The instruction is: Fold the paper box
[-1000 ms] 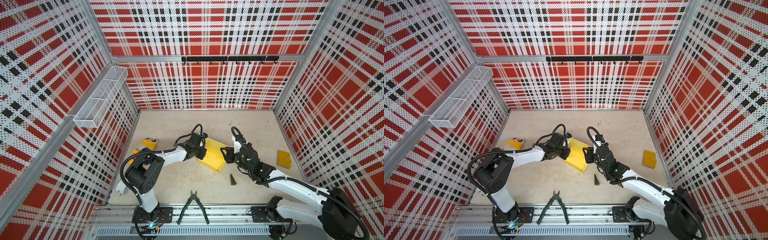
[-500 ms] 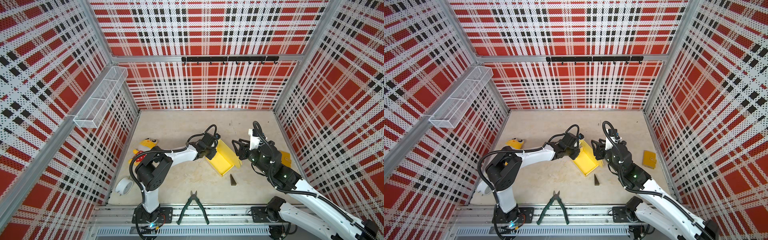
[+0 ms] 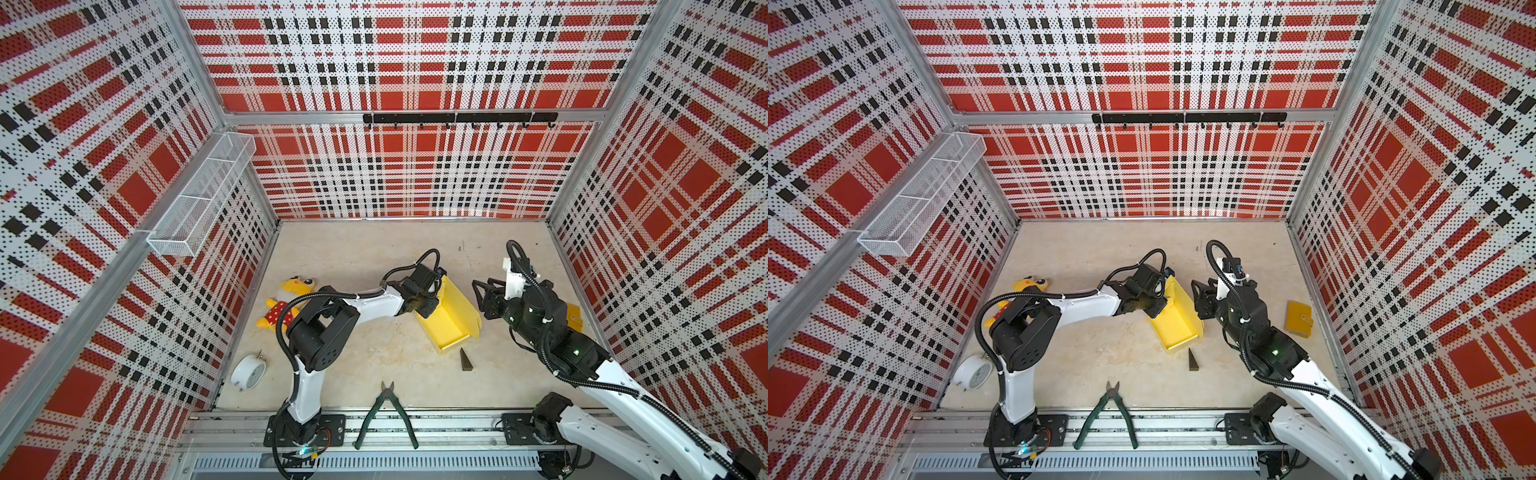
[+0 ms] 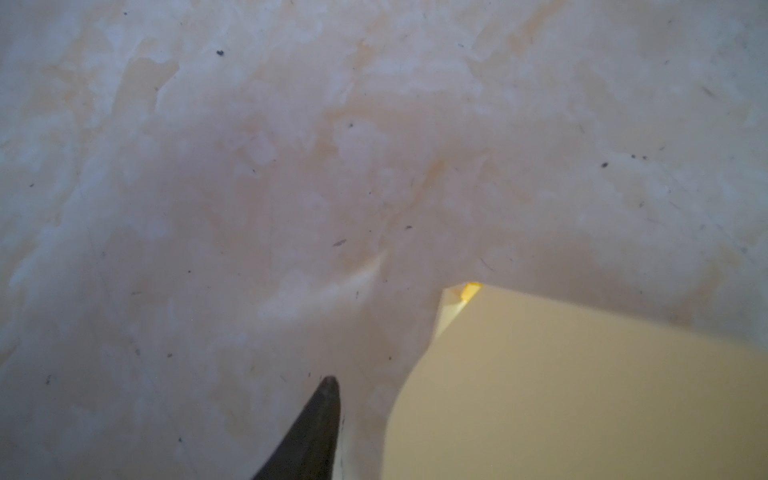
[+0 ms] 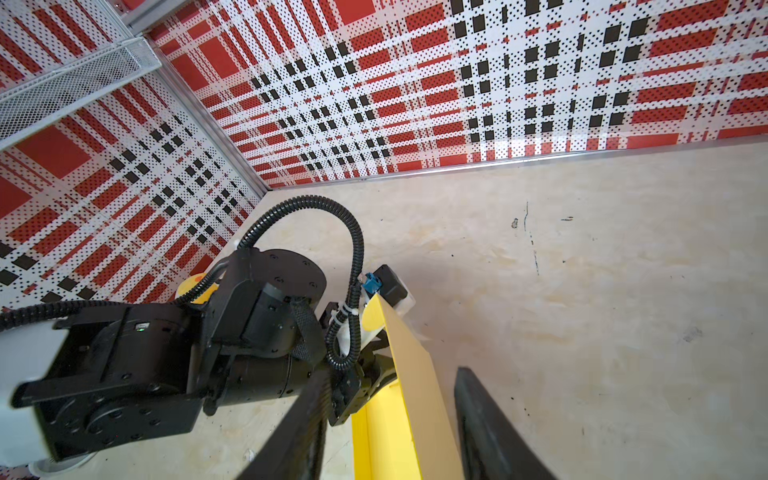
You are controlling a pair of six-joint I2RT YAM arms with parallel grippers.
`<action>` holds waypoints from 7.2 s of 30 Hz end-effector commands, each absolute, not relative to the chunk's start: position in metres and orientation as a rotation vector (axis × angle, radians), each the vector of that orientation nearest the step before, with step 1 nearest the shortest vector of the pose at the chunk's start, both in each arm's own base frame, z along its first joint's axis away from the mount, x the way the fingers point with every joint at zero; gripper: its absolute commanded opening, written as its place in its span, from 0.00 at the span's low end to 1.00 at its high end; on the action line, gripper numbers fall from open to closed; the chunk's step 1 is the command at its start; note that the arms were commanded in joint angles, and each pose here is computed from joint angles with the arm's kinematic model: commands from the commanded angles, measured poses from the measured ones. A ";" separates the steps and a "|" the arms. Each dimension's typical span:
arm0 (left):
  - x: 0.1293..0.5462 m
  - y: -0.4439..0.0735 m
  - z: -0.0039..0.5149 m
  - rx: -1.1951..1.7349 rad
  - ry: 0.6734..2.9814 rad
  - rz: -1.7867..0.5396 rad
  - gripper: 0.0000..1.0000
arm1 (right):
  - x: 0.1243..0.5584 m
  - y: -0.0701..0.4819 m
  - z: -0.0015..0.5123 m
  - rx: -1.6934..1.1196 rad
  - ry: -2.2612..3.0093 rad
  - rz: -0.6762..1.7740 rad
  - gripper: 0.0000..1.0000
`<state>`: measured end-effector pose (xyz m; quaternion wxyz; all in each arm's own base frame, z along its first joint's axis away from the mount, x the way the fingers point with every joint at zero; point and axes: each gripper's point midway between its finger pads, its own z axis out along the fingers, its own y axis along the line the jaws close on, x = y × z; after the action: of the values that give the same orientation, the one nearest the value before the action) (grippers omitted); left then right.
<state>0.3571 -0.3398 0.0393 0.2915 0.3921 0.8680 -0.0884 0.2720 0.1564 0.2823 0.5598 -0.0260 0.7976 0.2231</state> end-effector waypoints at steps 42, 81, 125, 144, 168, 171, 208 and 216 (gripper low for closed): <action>0.312 -0.327 -0.002 1.349 2.434 -0.155 0.14 | 0.341 0.163 0.185 -0.338 2.217 0.404 0.42; 0.323 -0.328 0.033 1.276 2.372 -0.140 0.45 | 0.330 0.163 0.183 -0.318 2.216 0.577 0.21; 0.351 -0.208 0.201 0.872 2.009 -0.833 0.71 | 0.376 0.303 0.202 -1.136 1.971 0.534 0.24; 0.381 -0.145 0.192 0.587 2.076 -0.720 0.80 | 0.307 0.206 0.229 -0.271 2.199 0.396 0.54; 0.387 -0.123 0.187 0.476 2.121 -0.688 0.94 | 0.178 0.180 0.082 0.466 2.612 0.272 0.53; 0.387 -0.122 0.186 0.473 2.123 -0.690 0.94 | 0.175 0.182 0.068 0.502 2.622 0.318 0.54; 0.396 -0.104 0.182 0.383 2.141 -0.694 0.95 | 0.226 0.233 0.085 0.198 2.618 0.409 0.26; 0.395 -0.102 0.190 0.388 2.115 -0.693 0.94 | 0.262 0.287 0.148 0.007 2.429 0.627 0.25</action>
<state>0.3939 -0.1038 0.1768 0.4108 0.1557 0.8562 -0.2720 0.2408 0.2542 0.1103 0.2616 0.0436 0.9467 0.1828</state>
